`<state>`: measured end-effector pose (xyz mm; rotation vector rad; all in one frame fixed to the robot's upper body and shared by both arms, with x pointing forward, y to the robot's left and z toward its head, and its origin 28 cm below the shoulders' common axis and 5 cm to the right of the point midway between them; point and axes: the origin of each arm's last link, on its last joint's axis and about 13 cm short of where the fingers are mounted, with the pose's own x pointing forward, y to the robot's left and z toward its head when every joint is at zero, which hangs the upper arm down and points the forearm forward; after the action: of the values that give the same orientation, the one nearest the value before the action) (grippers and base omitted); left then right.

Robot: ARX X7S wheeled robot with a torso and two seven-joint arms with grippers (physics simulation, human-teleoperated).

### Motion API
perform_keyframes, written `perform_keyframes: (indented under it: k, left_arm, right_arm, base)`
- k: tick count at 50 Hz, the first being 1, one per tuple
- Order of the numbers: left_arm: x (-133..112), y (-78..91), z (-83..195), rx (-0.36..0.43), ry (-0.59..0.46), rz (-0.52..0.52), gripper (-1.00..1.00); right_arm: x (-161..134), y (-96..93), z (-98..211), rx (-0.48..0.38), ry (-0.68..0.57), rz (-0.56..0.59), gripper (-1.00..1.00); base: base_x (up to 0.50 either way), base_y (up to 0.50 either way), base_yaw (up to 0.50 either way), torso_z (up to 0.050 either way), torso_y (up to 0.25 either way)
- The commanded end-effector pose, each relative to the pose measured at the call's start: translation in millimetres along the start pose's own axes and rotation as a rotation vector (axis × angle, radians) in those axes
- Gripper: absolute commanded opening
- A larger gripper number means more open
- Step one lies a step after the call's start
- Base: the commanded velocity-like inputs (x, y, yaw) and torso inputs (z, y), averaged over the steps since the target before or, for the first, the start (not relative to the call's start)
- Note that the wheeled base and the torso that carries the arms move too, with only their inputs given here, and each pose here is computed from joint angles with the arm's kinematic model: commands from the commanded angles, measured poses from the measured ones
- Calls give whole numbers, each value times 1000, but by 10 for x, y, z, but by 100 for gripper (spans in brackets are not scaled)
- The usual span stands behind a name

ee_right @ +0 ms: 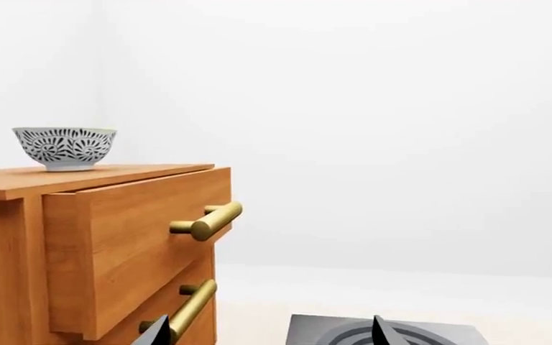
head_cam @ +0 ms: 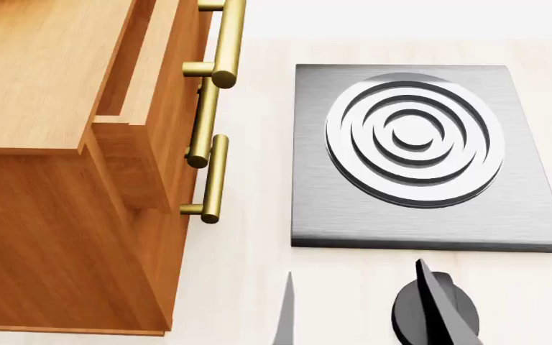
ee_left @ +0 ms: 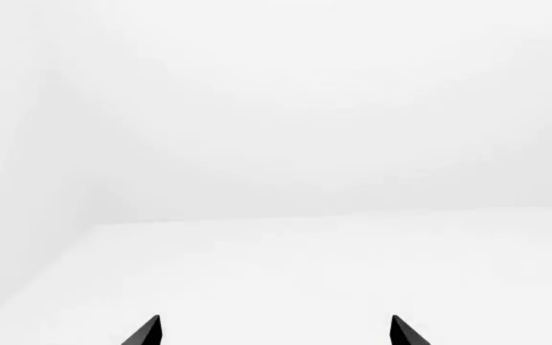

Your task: Pick the akita bowl on the wooden cabinet and place it on the plate.

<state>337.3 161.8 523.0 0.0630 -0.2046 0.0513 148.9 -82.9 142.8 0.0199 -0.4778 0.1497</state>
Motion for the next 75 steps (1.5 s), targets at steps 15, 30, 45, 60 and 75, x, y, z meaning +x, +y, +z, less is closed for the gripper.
perform_keyframes:
  k: [15, 30, 45, 60, 75]
  left_arm:
    - [-39, 232, 29, -10, 123, 163, 100]
    - [-136, 527, 30, -175, 308, 219, 100]
    - [-211, 642, 140, -304, 317, 176, 100]
    - [-206, 474, 47, -296, 416, 156, 100]
    - [-287, 567, 56, -204, 473, 175, 100]
  right_arm:
    - [23, -31, 22, -9, -15, -12, 100]
    - [24, -13, -5, -8, -10, -2, 100]
    - [21, 6, -22, -8, -8, 8, 100]
    - [19, 3, -22, -4, -7, 6, 100]
    - [18, -4, -19, 0, -8, 3, 100]
  base:
    - [0, 0, 0, 0, 0]
    - [0, 0, 0, 0, 0]
    - [0, 0, 0, 0, 0]
    - [0, 0, 0, 0, 0]
    - [0, 0, 0, 0, 0]
